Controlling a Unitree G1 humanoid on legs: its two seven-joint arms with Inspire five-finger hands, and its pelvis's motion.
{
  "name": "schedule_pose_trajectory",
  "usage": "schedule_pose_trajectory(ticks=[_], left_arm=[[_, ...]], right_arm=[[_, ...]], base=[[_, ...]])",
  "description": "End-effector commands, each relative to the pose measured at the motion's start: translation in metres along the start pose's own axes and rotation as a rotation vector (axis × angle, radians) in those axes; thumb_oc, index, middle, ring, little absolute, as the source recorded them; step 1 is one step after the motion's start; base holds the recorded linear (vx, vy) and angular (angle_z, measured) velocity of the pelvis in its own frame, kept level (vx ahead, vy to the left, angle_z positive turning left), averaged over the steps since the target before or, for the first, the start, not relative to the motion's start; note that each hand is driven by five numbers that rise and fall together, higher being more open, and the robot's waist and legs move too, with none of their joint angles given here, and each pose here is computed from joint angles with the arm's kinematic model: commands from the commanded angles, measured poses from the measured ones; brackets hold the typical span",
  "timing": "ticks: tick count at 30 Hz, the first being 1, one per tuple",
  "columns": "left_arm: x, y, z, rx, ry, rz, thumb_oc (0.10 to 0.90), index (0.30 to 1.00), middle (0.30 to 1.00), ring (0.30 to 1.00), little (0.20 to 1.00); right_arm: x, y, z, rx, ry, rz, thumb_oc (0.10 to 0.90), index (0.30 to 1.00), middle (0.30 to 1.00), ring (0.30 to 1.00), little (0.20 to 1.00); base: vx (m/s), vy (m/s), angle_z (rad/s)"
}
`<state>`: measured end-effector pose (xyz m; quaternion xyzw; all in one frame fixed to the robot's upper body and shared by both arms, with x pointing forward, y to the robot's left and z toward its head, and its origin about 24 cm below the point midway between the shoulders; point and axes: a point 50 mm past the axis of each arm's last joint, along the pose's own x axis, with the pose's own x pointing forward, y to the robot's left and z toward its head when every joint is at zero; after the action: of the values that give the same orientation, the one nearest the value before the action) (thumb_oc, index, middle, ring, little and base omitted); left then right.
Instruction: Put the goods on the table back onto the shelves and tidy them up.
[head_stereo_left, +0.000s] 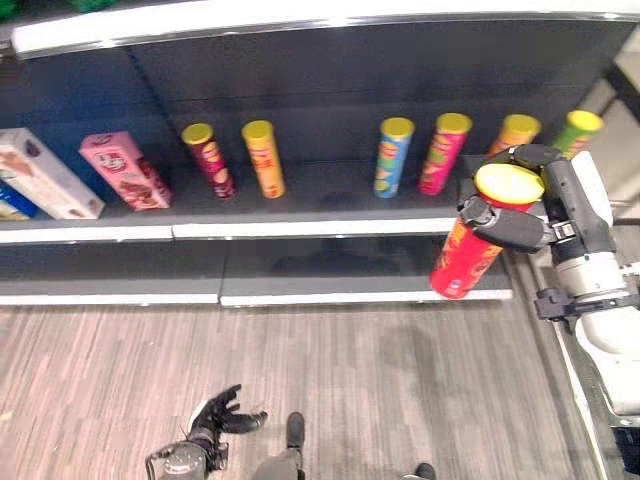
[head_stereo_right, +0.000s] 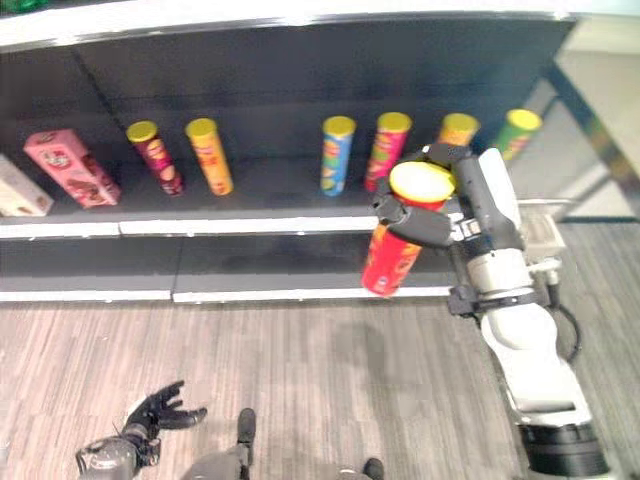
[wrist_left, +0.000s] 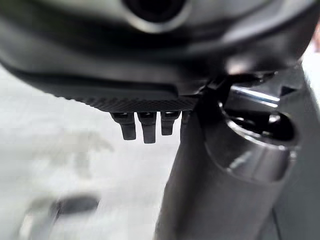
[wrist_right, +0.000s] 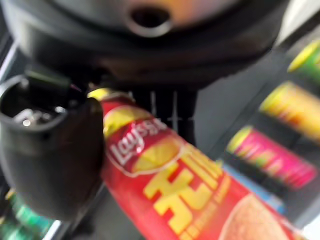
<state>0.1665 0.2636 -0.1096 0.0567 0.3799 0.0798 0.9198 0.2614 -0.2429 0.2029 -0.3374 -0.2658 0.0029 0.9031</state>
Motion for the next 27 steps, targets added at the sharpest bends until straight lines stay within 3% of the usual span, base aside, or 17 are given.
schedule_pose_trajectory(ticks=[1,8,18,27], left_arm=[[-0.009,0.017,-0.013,0.008,0.009,0.062,0.800,0.900,0.900,0.900,0.900],[-0.008,0.000,-0.017,-0.026,0.023,0.016,0.800,0.900,0.900,0.900,0.900],[-0.011,-0.024,-0.021,-0.112,0.008,-0.039,0.800,0.900,0.900,0.900,0.900],[-0.016,-0.005,-0.028,-0.045,0.022,0.000,0.800,0.900,0.900,0.900,0.900]], right_arm=[[0.027,-0.038,0.061,-0.109,-0.333,-0.155,0.400,0.300,0.300,0.300,0.300],[0.032,-0.028,0.058,-0.120,-0.322,-0.091,0.400,0.300,0.300,0.300,0.300],[0.032,-0.022,0.049,-0.114,-0.293,-0.132,0.400,0.300,0.300,0.300,0.300],[0.036,-0.022,0.047,-0.165,-0.277,-0.171,0.400,0.300,0.300,0.300,0.300]], base=[[0.07,0.200,0.04],[0.05,0.018,0.04],[0.02,-0.053,0.46],[0.08,0.263,-0.23]])
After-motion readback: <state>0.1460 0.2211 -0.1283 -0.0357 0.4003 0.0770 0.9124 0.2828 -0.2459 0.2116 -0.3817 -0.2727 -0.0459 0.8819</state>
